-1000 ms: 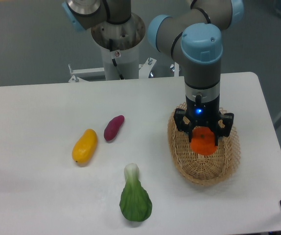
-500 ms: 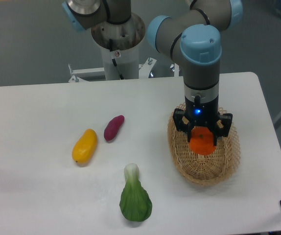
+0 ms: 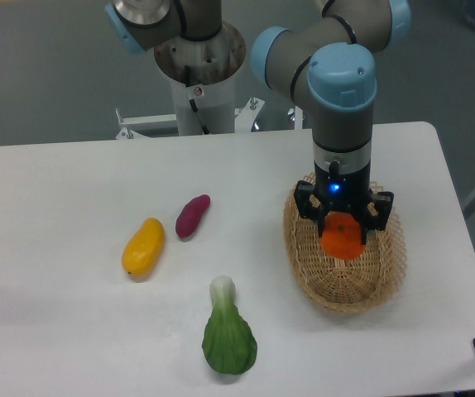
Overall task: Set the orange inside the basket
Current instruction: 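Lift the held orange slightly and move it across the basket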
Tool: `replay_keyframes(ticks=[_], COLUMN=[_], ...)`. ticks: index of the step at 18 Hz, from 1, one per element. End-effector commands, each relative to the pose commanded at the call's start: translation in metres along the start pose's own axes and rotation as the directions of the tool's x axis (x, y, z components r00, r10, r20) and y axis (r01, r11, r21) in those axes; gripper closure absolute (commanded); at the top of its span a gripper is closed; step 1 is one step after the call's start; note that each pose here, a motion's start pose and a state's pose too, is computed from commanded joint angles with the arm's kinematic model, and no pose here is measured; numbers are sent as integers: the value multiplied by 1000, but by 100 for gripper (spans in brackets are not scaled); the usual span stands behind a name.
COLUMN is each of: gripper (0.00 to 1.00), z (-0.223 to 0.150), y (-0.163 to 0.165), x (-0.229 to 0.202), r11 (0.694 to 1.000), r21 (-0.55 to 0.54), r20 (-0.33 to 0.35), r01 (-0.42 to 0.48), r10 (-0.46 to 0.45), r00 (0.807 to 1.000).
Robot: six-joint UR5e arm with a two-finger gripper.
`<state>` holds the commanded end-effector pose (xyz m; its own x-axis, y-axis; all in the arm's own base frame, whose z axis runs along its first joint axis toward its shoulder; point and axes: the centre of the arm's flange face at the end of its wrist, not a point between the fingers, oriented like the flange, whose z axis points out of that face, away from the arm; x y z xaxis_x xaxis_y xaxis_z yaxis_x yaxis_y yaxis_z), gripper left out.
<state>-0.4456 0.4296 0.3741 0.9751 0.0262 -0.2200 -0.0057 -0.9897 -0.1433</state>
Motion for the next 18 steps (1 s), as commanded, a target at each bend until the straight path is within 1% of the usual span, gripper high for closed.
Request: replay_keyframes(ticks=[3,4,7,8,10,12,16,18], gripper=[38,38,38,38,38,38,37,32], z=[10,18,37,56,74,93,107,111], y=[25,31,45,53,63,71,78,79], x=[-5,-2,6,19,29,36,38,41], r11=[998,995,988,983,983,983,984,984], r21=[-17,-29,-48,-56,-56,-69,-84,-88], r20=[-15,-27,-67,-92,-90,-110,-135,-145], r01=[-61,-93,-150,-176,-175,-173,-155,-154], r10=[61,93,146,170,169,165,143,141], r00=[998,995,987,981,981,980,981,979])
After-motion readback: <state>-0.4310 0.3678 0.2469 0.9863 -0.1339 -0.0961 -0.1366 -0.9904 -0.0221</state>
